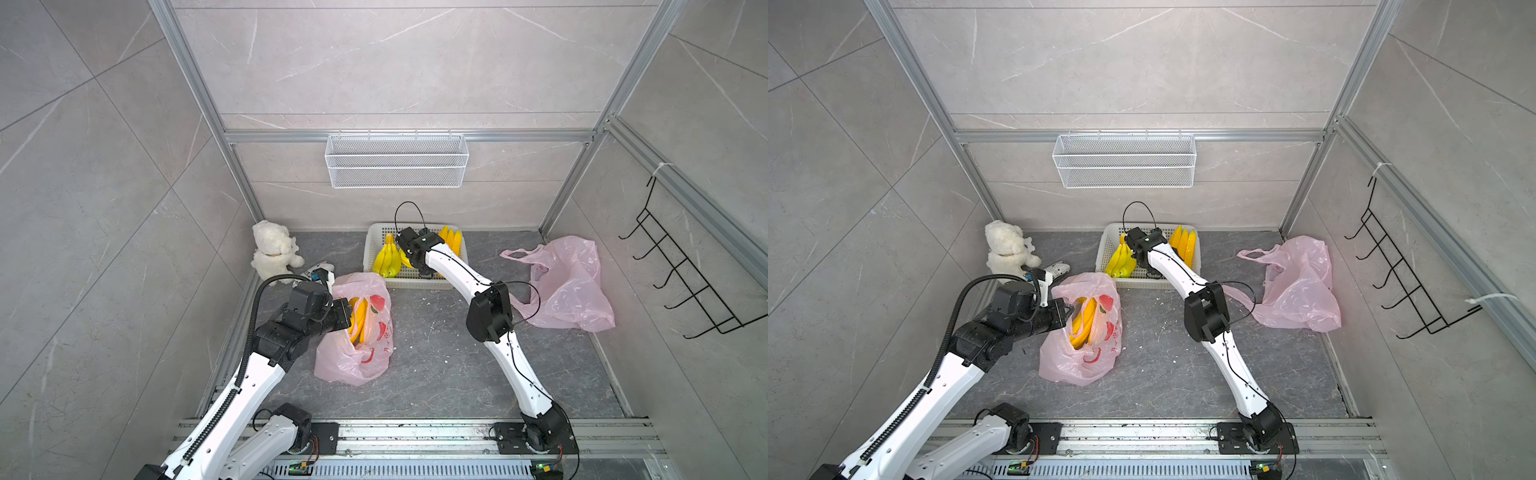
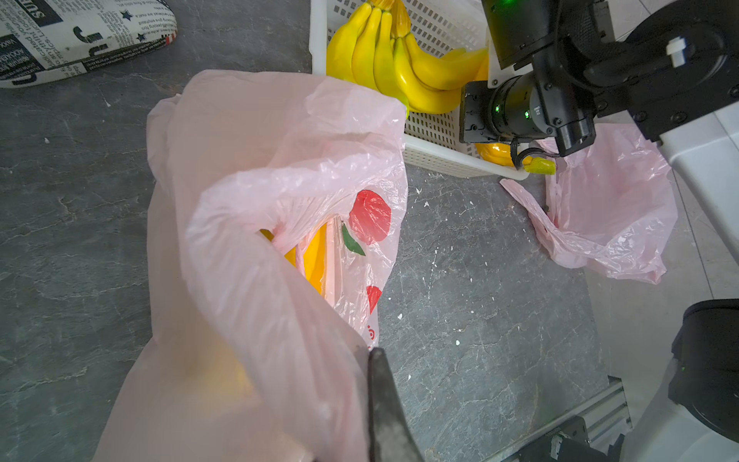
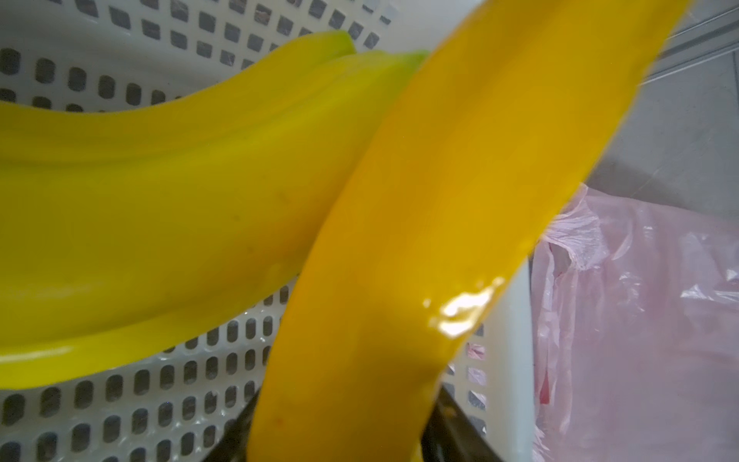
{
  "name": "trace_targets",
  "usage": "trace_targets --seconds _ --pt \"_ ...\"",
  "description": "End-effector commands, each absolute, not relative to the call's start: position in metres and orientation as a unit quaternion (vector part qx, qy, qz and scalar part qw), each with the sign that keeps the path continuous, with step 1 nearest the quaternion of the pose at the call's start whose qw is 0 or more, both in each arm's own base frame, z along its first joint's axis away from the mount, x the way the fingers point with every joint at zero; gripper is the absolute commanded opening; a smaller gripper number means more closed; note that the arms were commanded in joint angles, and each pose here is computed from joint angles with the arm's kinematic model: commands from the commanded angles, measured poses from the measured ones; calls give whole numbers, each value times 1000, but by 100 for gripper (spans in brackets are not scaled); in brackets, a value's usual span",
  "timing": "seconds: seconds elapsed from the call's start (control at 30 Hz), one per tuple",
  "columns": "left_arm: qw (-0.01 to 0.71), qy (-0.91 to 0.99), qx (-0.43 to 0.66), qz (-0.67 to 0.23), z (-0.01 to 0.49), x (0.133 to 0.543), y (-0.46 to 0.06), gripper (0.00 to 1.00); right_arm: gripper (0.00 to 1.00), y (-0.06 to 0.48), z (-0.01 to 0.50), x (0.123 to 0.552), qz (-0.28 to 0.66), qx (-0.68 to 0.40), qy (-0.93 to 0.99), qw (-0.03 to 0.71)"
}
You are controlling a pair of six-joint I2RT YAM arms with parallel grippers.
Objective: Place the banana into a plastic bag & tie a knot
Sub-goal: Pick up the banana from the basket.
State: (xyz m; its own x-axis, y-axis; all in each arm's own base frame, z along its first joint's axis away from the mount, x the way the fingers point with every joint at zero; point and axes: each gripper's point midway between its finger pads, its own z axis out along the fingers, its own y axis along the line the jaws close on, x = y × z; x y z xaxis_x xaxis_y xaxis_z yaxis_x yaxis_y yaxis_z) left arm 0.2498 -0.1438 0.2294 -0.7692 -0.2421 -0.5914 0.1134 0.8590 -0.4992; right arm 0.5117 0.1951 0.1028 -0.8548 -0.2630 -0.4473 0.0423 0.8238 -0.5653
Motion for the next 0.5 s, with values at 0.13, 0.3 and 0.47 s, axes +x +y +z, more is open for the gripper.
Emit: trace_targets --seconds 0.13,0.3,0.47 --pt "352 895 -37 -272 237 254 -145 0 33 195 148 500 -277 -48 911 302" --pt "348 897 -36 -270 234 255 -146 0 31 194 167 494 -276 -48 907 314" --pt "347 898 -32 -268 234 256 -147 0 31 210 191 475 -201 -63 920 330"
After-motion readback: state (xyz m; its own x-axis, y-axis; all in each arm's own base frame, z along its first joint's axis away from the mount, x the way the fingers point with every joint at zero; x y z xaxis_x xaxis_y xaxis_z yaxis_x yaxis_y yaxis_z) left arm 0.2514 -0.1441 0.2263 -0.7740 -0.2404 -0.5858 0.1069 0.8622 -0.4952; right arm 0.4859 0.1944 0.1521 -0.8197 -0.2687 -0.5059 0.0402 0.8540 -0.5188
